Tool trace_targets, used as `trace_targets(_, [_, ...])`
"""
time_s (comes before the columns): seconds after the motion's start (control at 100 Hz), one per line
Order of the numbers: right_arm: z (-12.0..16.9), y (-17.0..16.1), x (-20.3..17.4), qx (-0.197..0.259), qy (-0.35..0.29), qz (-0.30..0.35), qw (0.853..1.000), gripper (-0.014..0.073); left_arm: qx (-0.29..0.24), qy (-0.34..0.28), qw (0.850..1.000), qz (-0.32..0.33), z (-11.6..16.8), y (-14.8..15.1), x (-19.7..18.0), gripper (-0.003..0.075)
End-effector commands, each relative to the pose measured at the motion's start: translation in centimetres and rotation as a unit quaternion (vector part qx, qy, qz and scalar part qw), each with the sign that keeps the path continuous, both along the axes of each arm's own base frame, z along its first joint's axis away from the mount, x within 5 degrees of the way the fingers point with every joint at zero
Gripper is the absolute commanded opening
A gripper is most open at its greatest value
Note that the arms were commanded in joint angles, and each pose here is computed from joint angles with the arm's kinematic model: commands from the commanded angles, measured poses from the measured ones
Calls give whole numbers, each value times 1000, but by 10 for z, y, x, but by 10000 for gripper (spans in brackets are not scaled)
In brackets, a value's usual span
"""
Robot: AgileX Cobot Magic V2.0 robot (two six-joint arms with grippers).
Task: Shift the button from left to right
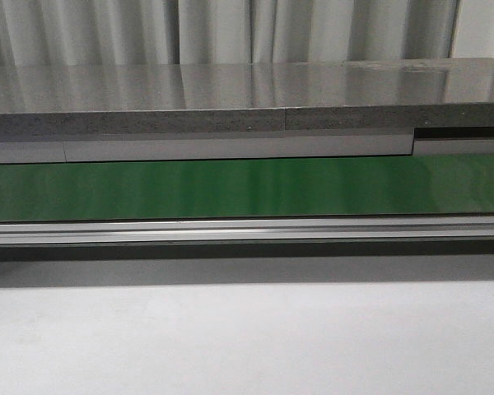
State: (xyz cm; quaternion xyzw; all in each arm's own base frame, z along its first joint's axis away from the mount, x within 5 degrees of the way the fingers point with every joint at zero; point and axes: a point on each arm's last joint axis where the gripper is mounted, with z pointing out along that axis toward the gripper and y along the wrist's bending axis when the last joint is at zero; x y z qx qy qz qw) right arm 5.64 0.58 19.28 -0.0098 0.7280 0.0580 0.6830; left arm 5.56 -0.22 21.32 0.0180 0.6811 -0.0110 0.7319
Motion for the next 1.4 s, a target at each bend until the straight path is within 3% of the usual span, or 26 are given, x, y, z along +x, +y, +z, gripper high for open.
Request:
trace_targets(0.0, [15, -1, -2, -2, -61, -3, 998, -68, -5, -35, 999, -3, -6, 0, -1, -19])
trace_targets(0.36, [15, -1, -2, -2, -61, -3, 998, -68, -5, -44, 999, -4, -4, -1, -2, -19])
trace_targets(0.52, [15, -1, -2, -2, -61, -3, 998, -68, -6, -79, 997, -6, 4, -1, -3, -19])
trace_targets(0.73, [15, -1, -2, -2, -61, -3, 998, -68, -28, -80, 996, -6, 26, 0, -5, -19])
trace_targets(1.06, [15, -1, -2, -2, -61, -3, 998, -68, -24, 67, 997, 5, 88, 1, 8, -19])
trace_targets(1.26, [15, -1, -2, -2, -61, -3, 998, -68, -19, 208, 978, 13, 115, 0, 29, -19])
trace_targets(1.39, [15, -1, -2, -2, -61, -3, 998, -68, -18, 237, 971, 15, 124, 0, 45, -19])
